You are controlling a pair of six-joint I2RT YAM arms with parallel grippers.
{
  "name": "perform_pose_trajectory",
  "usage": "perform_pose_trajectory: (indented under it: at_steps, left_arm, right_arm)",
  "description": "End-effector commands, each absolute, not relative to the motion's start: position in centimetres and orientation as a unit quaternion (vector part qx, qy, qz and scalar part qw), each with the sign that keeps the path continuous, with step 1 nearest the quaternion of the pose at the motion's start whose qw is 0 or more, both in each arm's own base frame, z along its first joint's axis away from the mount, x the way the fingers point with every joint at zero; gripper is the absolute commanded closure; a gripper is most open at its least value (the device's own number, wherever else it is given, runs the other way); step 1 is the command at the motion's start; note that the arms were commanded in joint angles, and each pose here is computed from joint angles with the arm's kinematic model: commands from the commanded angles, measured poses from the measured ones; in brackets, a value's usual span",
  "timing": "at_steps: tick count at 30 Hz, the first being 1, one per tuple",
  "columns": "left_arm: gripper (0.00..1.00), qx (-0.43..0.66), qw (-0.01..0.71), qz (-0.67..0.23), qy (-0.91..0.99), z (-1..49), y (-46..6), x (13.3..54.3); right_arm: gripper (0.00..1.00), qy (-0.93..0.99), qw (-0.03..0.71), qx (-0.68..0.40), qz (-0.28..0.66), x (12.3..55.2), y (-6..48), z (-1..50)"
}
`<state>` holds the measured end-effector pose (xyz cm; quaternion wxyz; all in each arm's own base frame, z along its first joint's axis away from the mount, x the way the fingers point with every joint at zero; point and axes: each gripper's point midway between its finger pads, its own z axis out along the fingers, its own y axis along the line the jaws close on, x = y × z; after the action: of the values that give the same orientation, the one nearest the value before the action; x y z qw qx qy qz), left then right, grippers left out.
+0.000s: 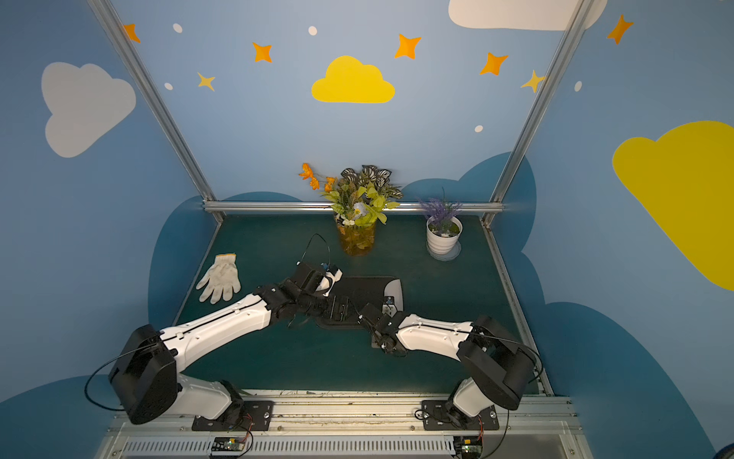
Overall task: Align the knife with the edge of the cutting board
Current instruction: Adjust the knife at the edge of the cutting board.
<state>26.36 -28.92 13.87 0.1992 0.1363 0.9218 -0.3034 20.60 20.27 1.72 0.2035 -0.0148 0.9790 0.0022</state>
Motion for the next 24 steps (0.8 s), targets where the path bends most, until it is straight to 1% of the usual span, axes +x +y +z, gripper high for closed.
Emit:
perform_pose_trajectory:
  at_steps: [1,7,16,24]
  left_arm:
    - [0.0,0.133,0.191,-0.337,0.912,15.0,-30.5,26.8]
    - [0.0,0.126,0.19,-0.332,0.915,14.9,-30.8,27.3]
    - [0.0,0.122,0.182,-0.326,0.919,14.7,-30.4,26.9]
    - [0.0,0.112,0.191,-0.313,0.924,14.5,-29.9,27.3]
  right_arm:
    - [0.53,0.98,0.199,-0.012,-0.017,20.4,19.7,1.0]
    - [0.54,0.978,0.205,-0.011,-0.021,20.7,19.7,1.4]
    - [0.56,0.977,0.21,-0.007,-0.029,20.7,19.1,1.5]
    - [0.56,0.977,0.21,-0.007,-0.026,20.6,19.1,1.5]
